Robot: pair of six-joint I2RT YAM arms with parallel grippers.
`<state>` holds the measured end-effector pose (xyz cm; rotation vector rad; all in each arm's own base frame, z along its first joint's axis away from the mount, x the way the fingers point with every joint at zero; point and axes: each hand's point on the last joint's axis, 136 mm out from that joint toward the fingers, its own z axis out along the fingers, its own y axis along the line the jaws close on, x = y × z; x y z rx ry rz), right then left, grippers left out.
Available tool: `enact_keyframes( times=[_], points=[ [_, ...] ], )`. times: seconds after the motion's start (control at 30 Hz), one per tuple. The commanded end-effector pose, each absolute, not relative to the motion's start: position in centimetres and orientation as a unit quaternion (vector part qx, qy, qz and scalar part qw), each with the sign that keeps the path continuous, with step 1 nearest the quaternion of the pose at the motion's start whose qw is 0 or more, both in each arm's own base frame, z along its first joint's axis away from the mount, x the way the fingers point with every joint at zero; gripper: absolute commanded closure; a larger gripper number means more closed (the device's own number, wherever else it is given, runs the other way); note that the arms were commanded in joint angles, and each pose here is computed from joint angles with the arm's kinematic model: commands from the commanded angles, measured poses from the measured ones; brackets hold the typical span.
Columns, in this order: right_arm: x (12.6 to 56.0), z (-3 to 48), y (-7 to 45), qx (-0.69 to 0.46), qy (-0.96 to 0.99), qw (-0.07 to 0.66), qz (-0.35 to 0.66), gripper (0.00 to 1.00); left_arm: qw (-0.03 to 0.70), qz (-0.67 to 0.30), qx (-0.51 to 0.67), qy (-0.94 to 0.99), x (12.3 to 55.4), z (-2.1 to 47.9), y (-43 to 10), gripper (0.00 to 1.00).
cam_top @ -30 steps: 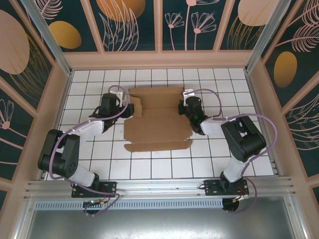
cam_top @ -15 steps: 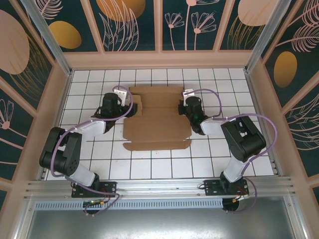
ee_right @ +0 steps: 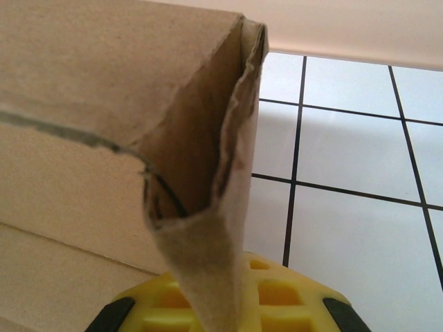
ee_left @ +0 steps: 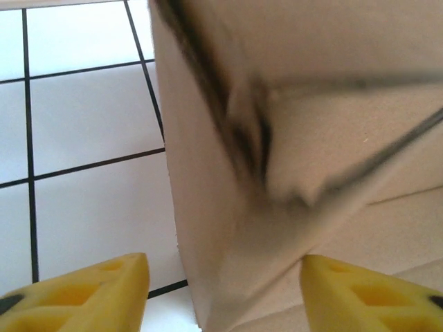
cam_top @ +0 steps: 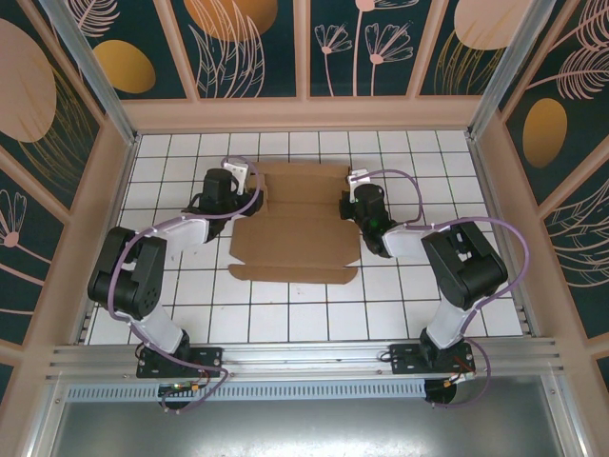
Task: Fold the paper box
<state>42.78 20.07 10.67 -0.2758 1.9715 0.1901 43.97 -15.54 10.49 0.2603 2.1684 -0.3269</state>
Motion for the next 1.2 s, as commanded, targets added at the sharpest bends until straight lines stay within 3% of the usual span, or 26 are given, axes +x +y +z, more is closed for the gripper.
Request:
enact_keyframes(
  times=[0.0, 0.27, 0.8, 1.03, 1.17],
  points=[
    [41.6, 8.4, 21.6, -0.149, 0.846, 0.502, 0.1, 0.92, 0.454, -0.102, 0.08, 0.882, 44.7, 10.3, -14.5, 0.52],
    [41.4, 8.9, 21.7, -0.146, 0.843, 0.509, 0.098, 0.93, 0.468, -0.061, 0.036, 0.881, 45.2, 10.6, -12.8, 0.74],
    [41.2, 10.4, 20.8, -0.108, 0.834, 0.539, 0.043, 0.97, 0.453, 0.06, -0.058, 0.887, 44.8, 8.1, -10.5, 0.87],
    [41.2, 10.5, 20.6, -0.1, 0.834, 0.542, 0.033, 0.97, 0.443, 0.066, -0.073, 0.891, 45.4, 7.5, -11.1, 0.86],
    [41.2, 10.3, 20.6, -0.102, 0.834, 0.541, 0.034, 0.97, 0.458, 0.022, -0.069, 0.886, 45.0, 7.8, -12.1, 0.71]
  ],
)
